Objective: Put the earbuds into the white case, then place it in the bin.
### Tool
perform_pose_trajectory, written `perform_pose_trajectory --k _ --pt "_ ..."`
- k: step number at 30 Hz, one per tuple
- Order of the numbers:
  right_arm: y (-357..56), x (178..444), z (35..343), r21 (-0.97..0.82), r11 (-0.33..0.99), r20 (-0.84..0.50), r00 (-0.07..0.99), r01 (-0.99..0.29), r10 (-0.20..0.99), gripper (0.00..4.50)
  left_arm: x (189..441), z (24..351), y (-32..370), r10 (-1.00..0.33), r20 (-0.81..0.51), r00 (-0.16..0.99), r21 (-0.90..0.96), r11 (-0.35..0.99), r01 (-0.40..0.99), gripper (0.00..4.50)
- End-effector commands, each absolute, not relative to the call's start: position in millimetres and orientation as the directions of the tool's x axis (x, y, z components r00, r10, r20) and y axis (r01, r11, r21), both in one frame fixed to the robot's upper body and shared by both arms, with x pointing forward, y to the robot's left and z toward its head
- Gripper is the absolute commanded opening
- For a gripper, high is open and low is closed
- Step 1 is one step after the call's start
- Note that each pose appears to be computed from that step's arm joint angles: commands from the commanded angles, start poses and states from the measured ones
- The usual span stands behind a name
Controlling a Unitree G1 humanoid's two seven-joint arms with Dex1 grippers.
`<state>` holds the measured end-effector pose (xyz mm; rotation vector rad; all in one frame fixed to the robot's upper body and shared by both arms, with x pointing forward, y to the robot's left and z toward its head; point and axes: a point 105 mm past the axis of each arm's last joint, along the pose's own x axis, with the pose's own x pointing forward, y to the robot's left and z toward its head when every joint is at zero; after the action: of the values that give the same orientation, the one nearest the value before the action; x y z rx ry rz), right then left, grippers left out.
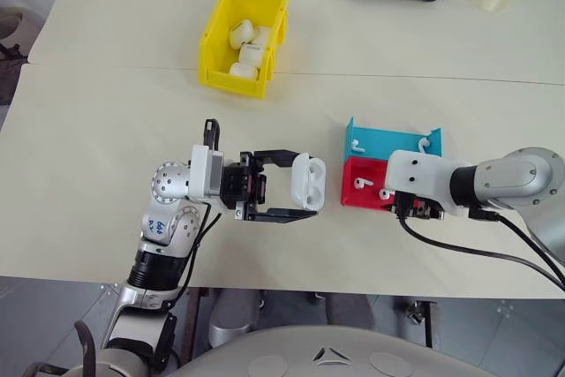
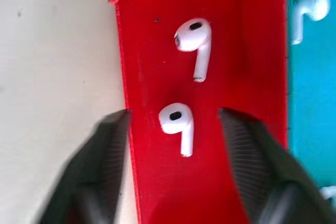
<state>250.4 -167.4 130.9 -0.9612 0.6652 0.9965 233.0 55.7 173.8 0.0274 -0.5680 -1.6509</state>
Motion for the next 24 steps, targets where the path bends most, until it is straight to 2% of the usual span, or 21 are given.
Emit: perform_pose_trajectory --k 1,22,24 --pt "-165 252 136 -0.389 0.167 -0.820 0.423 -0.906 0.385 2.33 227 184 54 -0.925 0.323 -0.200 0.411 -0.053 0.910 2.76" --pt "-170 256 121 -0.369 0.089 -0.849 0.375 -0.925 0.372 2.33 226 188 55 -0.929 0.320 -0.185 0.417 -0.038 0.908 2.76" --pt "-170 257 121 -0.372 0.087 -0.849 0.377 -0.924 0.371 1.96 226 188 55 -0.929 0.320 -0.185 0.417 -0.037 0.908 2.76"
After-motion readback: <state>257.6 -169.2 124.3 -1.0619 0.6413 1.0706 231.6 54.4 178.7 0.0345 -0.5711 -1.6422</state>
